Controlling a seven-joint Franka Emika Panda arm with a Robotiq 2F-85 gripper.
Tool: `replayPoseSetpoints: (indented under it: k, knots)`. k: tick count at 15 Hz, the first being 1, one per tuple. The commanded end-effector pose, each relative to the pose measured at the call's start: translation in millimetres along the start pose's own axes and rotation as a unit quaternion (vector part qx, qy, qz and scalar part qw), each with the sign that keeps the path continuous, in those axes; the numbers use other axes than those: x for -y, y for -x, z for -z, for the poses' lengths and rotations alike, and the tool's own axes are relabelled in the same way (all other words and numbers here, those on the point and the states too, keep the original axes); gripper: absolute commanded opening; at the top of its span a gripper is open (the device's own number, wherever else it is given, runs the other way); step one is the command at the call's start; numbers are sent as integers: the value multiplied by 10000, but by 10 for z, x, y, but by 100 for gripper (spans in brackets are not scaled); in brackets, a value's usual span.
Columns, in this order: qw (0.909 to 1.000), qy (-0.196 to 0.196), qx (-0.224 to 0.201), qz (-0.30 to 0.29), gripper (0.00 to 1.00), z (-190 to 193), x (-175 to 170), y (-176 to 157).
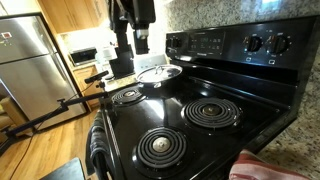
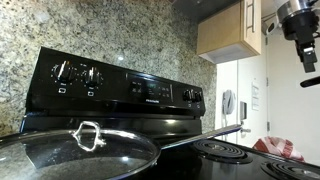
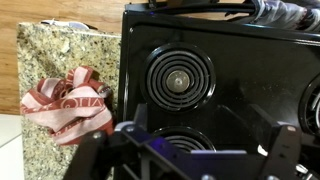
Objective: Open door of the kitchen unit
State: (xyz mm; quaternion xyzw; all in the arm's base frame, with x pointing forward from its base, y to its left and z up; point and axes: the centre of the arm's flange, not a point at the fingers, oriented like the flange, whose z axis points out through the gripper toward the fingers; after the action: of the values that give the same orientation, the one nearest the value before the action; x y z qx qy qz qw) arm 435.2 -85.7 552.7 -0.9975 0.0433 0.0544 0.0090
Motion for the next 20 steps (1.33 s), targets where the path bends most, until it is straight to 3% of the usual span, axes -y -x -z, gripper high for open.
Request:
replayPoseSetpoints:
  k: [1, 7, 11, 15, 20]
  knots:
    - [9998, 120, -54, 130, 100, -37, 146, 167]
    - [9952, 636, -608, 425, 100, 52, 367, 663]
    - [9888, 898, -1159, 281, 100, 258, 333, 941]
    - [9822, 949, -1621, -90, 100, 421, 220, 1059]
    - [9728, 966, -1995, -679, 100, 430, 105, 958]
